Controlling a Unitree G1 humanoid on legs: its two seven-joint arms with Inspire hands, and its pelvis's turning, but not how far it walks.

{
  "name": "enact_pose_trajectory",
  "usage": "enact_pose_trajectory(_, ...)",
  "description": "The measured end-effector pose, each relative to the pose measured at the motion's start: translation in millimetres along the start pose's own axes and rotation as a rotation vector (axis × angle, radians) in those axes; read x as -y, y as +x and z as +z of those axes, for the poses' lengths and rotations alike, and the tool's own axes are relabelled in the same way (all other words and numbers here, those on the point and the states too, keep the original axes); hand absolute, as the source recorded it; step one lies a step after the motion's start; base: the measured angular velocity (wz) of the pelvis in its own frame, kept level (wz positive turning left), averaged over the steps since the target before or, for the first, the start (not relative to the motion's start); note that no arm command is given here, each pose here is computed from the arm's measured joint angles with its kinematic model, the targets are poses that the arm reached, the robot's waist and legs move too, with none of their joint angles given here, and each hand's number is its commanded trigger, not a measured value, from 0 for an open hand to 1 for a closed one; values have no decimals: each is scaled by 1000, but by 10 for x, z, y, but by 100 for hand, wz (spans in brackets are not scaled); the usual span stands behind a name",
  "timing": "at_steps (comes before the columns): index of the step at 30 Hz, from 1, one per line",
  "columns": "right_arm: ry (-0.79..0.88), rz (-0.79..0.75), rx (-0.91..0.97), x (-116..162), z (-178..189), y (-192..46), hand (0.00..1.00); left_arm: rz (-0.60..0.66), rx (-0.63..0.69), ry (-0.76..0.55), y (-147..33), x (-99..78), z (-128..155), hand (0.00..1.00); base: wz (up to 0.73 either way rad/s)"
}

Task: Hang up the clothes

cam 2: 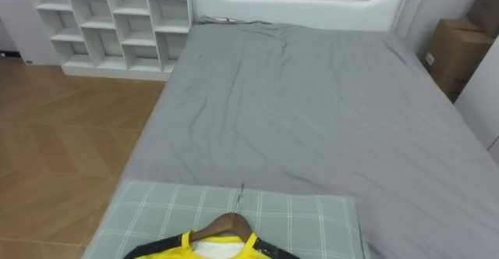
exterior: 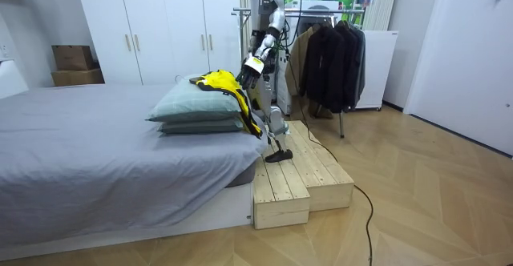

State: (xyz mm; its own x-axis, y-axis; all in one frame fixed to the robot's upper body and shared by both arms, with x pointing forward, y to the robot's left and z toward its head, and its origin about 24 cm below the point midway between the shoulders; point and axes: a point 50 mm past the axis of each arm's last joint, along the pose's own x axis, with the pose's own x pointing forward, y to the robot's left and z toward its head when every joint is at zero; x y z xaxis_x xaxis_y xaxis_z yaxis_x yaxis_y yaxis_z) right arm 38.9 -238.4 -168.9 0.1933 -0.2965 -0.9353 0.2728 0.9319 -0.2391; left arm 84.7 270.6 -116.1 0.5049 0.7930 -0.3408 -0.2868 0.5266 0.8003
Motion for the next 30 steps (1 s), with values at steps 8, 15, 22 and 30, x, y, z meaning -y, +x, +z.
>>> enact_pose_trajectory(8,-40,-7,20,-2,15,-1,0,-34,237,111,-27,76,306,0,0)
enact_pose_trajectory(15,-57,8,42,10,81,6,0,51,475,130,-10,-17,705,0,1)
enact_pose_trajectory(22,-68,9,46,21,84,6,0,35,550,161,-48,20,789,0,0)
enact_pose_trajectory(30,-73,9,47,20,86,6,0,50,614,211,-64,23,839,0,0)
